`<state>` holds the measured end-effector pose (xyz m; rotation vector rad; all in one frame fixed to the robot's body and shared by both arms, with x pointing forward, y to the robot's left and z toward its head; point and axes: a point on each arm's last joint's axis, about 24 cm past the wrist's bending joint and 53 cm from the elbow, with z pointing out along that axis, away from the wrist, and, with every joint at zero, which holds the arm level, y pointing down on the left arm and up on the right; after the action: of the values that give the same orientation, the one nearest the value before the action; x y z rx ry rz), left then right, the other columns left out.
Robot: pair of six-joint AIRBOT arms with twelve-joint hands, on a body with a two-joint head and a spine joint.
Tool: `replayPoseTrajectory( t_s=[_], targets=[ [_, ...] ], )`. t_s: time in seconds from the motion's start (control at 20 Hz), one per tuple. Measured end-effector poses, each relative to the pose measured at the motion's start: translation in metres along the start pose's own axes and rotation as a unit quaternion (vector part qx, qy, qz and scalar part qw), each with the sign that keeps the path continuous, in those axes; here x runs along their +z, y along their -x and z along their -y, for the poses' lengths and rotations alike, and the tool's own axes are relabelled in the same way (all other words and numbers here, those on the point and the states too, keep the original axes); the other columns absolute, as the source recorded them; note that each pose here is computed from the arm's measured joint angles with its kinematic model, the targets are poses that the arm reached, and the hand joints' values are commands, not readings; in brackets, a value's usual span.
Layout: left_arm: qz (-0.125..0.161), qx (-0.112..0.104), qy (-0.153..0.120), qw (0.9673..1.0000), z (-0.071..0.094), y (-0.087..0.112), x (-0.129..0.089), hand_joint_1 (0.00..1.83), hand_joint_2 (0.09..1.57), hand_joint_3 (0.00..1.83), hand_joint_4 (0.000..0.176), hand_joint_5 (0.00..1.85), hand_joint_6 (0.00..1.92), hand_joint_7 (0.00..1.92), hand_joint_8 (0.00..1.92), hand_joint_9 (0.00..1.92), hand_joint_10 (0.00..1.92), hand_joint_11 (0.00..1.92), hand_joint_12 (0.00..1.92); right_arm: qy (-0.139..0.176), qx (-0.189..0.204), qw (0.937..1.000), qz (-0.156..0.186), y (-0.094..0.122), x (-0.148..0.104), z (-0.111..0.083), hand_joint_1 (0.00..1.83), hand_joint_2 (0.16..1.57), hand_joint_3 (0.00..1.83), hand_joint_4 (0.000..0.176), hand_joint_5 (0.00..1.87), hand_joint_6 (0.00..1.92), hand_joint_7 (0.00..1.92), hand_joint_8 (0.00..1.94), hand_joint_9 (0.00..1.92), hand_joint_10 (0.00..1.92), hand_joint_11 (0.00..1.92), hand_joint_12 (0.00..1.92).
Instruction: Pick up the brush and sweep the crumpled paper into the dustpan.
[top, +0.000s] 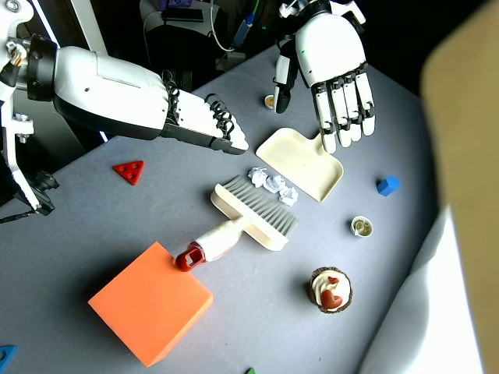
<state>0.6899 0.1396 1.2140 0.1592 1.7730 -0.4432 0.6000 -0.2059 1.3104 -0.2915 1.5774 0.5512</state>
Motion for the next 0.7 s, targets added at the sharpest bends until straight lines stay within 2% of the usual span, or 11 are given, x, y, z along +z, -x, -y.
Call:
replayPoseTrajectory(
  t_s=[0.45,0.55,0.7],
  targets=[
    [0.006,0.018,0.029,0.9994,-0.016,0.006,-0.001,0.11,0.77,0.0,0.0,0.08,0.0,0.12,0.0,0.12,0.0,0.08,0.05,0.001,-0.002,1.0,0.0,0.0,0.0,-0.001,0.0,0.77,0.01,0.0,0.13,0.0,0.13,0.0,0.12,0.01,0.05,0.02],
    [0.0,0.032,0.035,0.9989,-0.022,0.003,0.0,0.14,0.76,0.0,0.0,0.09,0.0,0.13,0.0,0.13,0.0,0.09,0.05,0.001,-0.002,1.0,0.0,0.0,0.0,-0.001,0.0,0.78,0.01,0.0,0.13,0.0,0.13,0.0,0.12,0.01,0.06,0.02],
    [-0.019,0.033,0.052,0.9979,-0.041,-0.012,0.001,0.15,0.76,0.0,0.0,0.07,0.0,0.12,0.0,0.12,0.0,0.07,0.04,0.0,-0.004,1.0,0.0,0.0,0.0,-0.001,0.0,0.79,0.01,0.0,0.12,0.0,0.12,0.0,0.12,0.0,0.06,0.02]
  ],
)
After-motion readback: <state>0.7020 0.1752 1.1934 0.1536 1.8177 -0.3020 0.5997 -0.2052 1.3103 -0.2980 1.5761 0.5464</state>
